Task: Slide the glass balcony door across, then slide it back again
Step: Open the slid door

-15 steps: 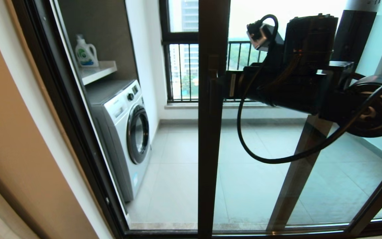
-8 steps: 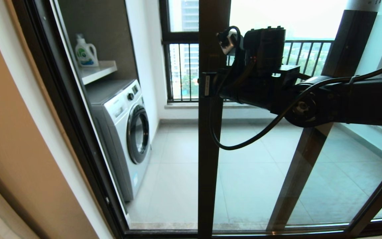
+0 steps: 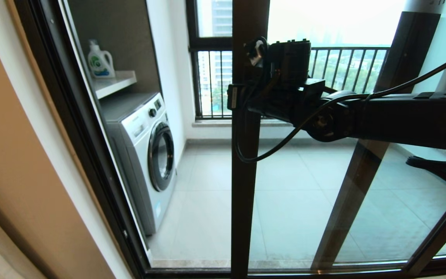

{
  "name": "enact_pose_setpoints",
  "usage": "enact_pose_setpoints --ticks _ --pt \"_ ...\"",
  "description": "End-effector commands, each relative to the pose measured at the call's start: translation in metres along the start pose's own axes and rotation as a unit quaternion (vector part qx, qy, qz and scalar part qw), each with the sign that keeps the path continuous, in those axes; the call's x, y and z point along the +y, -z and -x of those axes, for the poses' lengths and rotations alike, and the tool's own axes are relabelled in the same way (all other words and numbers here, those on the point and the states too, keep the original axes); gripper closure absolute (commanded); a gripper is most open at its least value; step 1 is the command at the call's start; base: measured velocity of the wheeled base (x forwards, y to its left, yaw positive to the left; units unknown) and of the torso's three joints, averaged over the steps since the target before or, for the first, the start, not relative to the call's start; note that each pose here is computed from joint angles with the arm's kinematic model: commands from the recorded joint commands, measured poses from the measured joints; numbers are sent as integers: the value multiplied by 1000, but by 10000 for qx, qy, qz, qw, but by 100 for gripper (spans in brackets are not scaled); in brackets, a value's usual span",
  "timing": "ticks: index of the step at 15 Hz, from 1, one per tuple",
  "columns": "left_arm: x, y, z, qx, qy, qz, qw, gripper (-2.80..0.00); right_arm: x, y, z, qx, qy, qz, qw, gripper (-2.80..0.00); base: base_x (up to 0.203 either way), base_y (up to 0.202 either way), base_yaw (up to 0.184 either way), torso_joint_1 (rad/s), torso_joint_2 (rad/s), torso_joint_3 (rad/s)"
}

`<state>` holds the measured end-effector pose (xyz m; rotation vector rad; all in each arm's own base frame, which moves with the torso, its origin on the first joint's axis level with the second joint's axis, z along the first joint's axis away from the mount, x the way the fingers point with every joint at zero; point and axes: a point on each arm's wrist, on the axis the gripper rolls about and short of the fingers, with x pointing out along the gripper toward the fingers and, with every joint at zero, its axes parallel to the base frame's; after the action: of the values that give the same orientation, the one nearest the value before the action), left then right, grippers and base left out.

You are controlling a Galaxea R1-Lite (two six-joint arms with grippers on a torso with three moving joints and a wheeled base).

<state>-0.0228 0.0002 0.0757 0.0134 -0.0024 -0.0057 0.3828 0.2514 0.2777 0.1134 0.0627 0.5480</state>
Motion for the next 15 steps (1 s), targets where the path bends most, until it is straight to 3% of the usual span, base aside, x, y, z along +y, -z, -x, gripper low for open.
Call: enact_pose_setpoints --ticks 1,15 --pt "0 0 0 4 -5 -2 10000 0 -10 0 -4 -14 112 -5 9999 0 0 0 0 0 0 0" --pt "0 0 0 4 -6 -2 10000 0 -34 -5 0 -87 543 -33 9985 0 0 0 0 0 0 0"
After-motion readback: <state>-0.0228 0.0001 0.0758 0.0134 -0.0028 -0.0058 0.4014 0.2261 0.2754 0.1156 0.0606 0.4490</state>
